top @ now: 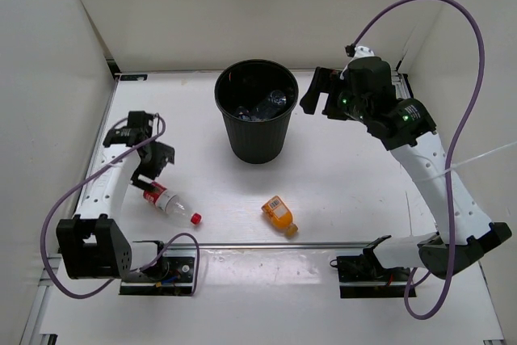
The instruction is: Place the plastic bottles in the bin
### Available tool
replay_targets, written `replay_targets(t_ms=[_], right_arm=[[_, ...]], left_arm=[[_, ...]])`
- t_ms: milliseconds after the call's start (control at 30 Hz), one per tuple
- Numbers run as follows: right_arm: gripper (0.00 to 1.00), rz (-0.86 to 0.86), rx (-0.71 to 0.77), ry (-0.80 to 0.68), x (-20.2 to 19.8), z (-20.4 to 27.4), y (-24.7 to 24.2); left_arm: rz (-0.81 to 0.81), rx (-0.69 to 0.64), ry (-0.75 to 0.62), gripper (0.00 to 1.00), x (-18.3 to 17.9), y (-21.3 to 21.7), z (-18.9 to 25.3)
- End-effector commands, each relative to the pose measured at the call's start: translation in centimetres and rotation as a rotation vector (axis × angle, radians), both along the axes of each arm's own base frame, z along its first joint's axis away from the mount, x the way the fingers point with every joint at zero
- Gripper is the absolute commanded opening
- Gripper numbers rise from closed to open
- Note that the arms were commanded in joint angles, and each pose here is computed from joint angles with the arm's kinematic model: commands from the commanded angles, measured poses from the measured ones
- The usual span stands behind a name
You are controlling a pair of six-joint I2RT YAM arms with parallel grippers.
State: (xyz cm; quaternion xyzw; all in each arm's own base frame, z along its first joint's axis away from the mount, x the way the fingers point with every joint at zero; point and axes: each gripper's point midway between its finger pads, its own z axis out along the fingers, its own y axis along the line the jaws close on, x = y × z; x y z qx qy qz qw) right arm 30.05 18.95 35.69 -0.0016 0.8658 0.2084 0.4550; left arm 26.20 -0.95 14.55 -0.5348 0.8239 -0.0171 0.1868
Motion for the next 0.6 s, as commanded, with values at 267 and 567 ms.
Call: replay_targets(t_ms=[267,567], right_arm=[[1.0,-0.004,0.005,-0.019,0.0,0.1,-0.2],[1.0,0.004,-0.002,0.0,-0.1,-0.7,-0.1]], left_arm=[[0.079,-0.149,0.269,1.0,-6.2,-1.4,-9.4],[0.01,-0.24,0.371,0.78,-7.9,-2.7,-13.2]])
